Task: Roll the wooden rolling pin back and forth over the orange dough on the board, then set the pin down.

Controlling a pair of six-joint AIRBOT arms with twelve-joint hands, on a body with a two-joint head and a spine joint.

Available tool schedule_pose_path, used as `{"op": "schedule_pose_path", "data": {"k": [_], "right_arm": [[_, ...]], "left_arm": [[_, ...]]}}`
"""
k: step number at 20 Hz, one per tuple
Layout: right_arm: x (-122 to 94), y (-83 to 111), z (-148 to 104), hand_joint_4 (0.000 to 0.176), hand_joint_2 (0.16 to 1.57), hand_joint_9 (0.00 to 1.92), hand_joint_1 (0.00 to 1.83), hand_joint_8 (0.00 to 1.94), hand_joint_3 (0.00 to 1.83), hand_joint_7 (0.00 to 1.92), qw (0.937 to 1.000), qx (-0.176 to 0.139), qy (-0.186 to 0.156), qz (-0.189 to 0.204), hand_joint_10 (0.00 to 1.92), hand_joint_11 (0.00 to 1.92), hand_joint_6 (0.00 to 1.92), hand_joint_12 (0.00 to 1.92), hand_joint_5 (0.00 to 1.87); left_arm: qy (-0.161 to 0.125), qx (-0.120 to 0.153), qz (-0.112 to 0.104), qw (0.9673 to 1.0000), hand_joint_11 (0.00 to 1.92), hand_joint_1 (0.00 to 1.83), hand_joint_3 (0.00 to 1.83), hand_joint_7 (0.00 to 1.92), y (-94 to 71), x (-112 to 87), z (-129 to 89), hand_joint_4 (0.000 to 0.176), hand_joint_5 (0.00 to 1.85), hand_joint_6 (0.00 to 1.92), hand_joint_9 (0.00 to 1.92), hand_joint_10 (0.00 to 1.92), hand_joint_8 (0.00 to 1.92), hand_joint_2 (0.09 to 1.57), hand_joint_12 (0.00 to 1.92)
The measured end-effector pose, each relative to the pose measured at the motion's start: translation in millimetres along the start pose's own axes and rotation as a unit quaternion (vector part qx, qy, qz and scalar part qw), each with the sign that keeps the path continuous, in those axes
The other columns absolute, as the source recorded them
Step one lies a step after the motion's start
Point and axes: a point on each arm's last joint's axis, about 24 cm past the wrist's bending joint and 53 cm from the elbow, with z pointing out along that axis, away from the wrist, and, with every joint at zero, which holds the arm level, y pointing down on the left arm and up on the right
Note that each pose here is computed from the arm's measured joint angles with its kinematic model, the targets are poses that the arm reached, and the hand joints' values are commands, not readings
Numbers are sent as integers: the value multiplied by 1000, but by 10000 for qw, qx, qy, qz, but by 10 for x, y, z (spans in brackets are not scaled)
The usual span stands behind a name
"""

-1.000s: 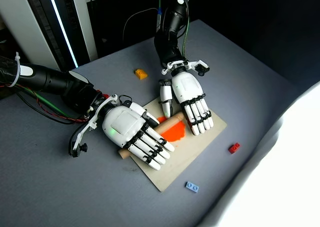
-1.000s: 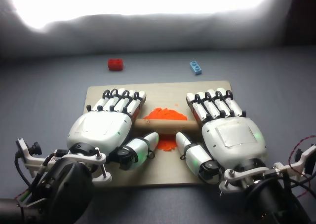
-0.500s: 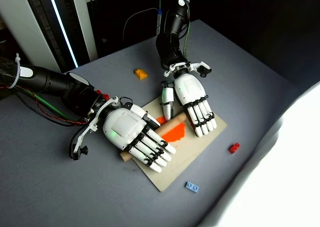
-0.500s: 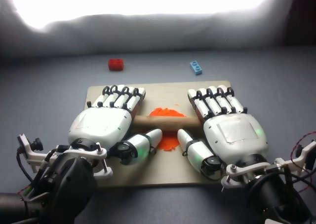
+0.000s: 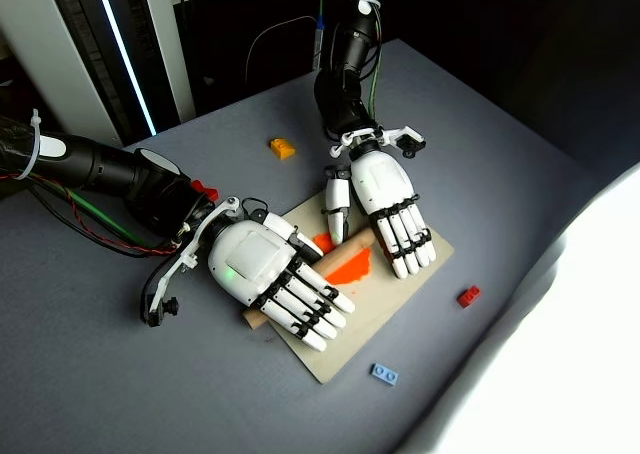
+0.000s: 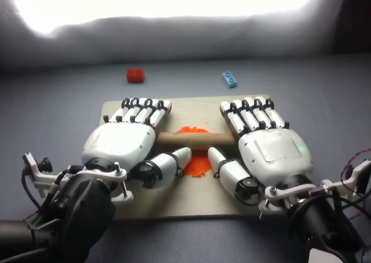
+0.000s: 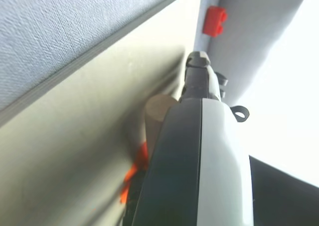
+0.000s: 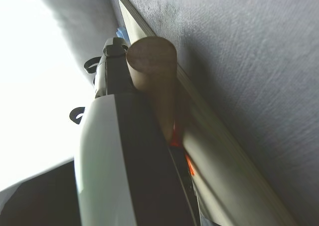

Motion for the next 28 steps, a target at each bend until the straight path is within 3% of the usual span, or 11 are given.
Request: {"op": "schedule_pose_path", "data": {"k": [23, 28], "right_arm": [[-87, -11, 246, 0, 1511, 39, 0, 3, 0, 72, 9999, 11, -13, 148, 4, 10, 4, 5, 98], [-180, -77, 329, 0, 1508, 27, 0, 2, 0, 65, 9995, 158, -136, 232, 1, 0, 3, 0, 94]], "left_arm": [[-46, 18, 8, 10000, 0, 0, 0, 0, -52, 7, 219, 0, 0, 0, 0, 0, 0, 1419, 0], [-57, 14, 14, 10000, 0, 0, 0, 0, -48, 12, 246, 0, 0, 0, 0, 0, 0, 1413, 0]]}}
